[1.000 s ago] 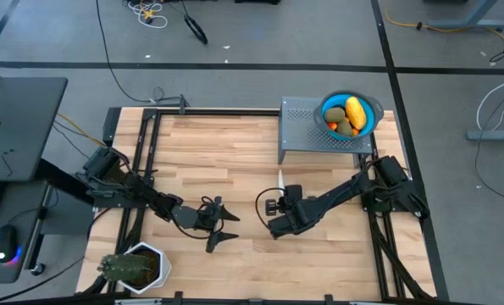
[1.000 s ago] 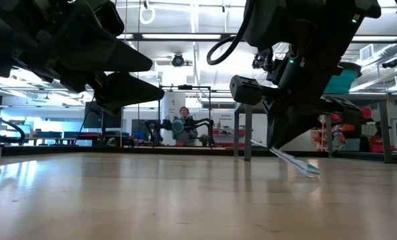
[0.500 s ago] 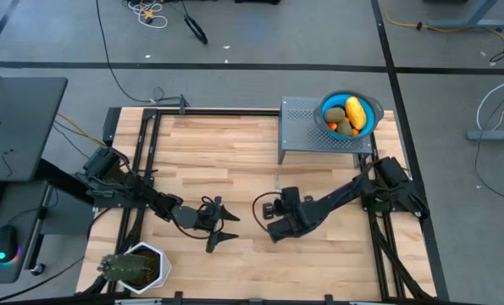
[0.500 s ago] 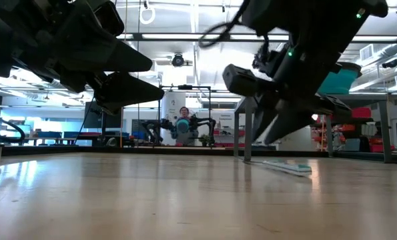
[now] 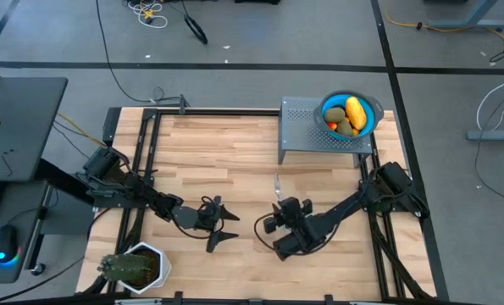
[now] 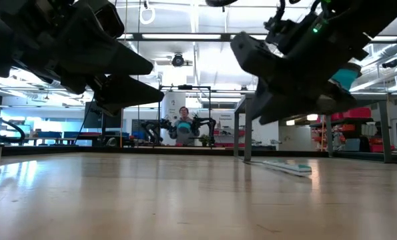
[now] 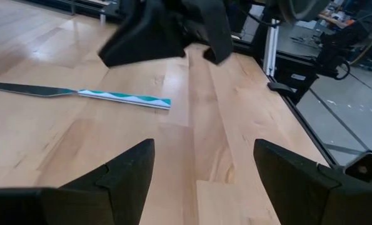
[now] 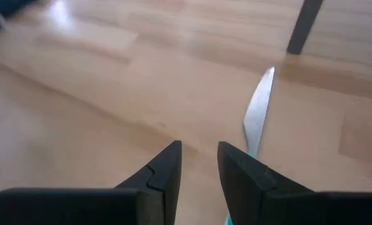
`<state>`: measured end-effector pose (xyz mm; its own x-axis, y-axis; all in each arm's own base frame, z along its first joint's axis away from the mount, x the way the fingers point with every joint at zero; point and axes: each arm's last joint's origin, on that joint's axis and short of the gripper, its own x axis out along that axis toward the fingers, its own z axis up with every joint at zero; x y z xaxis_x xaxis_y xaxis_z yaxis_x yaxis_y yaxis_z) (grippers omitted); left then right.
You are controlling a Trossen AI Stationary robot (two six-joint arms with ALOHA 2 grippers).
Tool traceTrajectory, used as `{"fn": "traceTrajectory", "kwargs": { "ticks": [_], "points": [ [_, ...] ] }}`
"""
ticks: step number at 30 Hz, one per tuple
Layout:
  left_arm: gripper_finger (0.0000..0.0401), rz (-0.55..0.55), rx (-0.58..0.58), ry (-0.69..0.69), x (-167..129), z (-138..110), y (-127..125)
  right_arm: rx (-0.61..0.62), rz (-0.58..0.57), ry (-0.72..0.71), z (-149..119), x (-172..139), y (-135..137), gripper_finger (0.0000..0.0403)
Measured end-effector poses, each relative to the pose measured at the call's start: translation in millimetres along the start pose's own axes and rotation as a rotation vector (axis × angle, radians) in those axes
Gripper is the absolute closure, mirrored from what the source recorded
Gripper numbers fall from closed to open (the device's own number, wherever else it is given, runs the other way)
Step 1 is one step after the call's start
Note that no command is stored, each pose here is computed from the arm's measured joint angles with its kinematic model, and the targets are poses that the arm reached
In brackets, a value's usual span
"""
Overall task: Pick & Place Fruit
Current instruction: Put the blue table knife on the shelf
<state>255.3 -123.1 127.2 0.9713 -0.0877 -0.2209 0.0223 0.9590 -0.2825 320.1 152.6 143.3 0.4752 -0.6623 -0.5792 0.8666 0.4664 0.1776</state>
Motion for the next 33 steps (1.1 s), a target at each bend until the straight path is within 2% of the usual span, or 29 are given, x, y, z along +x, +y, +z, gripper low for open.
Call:
{"fn": "traceTrajectory", "kwargs": {
  "ticks": [5, 10, 13, 17, 20, 23, 28, 33],
  "points": [
    [0.0122, 0.019, -0.001, -0.008, 0.0, 0.2, 0.5, -0.051, -0.004, 0.159, -1.0, 4.6, 0.7, 0.029],
    [0.0122, 0.018, -0.002, -0.008, 0.0, 0.3, 0.4, -0.194, 0.025, 0.177, 4.4, 12.5, 4.2, 0.029],
    [0.0122, 0.018, -0.002, -0.006, 0.0, 0.1, 0.4, -0.128, 0.05, 0.155, 6.7, 14.6, 8.7, 0.029],
    [0.0122, 0.025, 0.005, 0.009, 0.0, -1.4, 1.2, -0.027, 0.107, 0.033, 5.2, 8.6, 17.6, 0.029],
    [0.0122, 0.028, 0.008, 0.015, 0.0, -2.0, 1.4, 0.0, 0.131, -0.023, 2.9, 2.8, 20.5, 0.029],
    [0.0122, 0.029, 0.01, 0.019, 0.0, -2.5, 1.6, -0.012, 0.141, -0.02, 1.5, 0.7, 21.4, 0.029],
    [0.0122, 0.03, 0.01, 0.02, 0.0, -2.5, 1.6, -0.117, 0.23, -0.025, 0.8, -4.5, 32.4, 0.029],
    [0.0122, 0.03, 0.01, 0.02, 0.0, -2.6, 1.7, -0.318, 0.382, -0.046, 4.2, -10.9, 49.2, 0.029]
  ]
}}
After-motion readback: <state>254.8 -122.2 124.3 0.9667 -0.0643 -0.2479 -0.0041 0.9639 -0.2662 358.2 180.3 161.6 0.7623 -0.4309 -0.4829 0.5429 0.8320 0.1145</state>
